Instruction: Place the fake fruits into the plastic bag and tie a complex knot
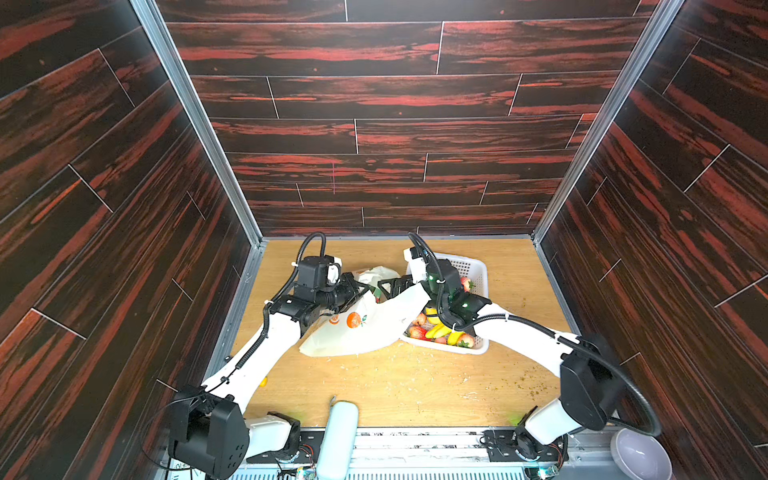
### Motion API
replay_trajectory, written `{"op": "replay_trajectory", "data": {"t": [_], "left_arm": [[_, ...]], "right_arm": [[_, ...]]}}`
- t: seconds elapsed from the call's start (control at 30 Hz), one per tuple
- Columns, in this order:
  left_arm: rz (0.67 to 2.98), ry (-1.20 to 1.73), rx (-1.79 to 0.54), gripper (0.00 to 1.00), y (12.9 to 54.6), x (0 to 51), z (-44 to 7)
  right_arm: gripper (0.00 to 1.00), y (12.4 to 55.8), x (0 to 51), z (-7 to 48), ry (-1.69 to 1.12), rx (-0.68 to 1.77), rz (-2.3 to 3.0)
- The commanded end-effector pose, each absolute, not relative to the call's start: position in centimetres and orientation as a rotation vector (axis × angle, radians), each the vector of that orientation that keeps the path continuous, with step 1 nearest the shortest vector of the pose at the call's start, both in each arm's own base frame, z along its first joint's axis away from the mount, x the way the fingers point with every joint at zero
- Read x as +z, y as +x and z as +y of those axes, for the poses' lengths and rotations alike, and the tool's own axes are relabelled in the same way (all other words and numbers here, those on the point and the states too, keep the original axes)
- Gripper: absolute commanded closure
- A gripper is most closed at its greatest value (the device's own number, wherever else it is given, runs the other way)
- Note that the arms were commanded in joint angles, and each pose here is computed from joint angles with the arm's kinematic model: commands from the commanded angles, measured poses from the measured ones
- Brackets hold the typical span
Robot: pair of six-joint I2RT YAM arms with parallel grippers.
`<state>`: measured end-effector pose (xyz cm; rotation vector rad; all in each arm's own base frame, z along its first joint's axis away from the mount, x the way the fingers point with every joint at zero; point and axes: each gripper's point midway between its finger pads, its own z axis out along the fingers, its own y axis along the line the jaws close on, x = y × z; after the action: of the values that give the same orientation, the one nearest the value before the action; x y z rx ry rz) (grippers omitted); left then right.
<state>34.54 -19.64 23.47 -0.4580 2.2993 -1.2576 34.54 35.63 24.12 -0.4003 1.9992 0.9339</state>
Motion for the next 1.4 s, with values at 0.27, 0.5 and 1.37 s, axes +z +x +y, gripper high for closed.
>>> {"op": "replay_trajectory", "data": {"t": [0.27, 0.5, 1.37], "left_arm": [[2.244, -0.457, -1.212, 1.0, 34.2, 25.1, -18.1], [2.229, -0.477, -1.204, 1.0, 33.8, 24.7, -16.5], [2.265, -0.546, -1.199, 1.0, 34.0, 22.8, -14.3]], "right_arm": [[0.01, 32.4, 28.1, 30.6, -0.523, 0.747, 1.88], [0.02, 31.9, 24.3, 28.2, -0.781, 0.634, 1.943], [0.39, 40.4, 16.5, 39.3, -1.047, 0.802, 1.901]]}}
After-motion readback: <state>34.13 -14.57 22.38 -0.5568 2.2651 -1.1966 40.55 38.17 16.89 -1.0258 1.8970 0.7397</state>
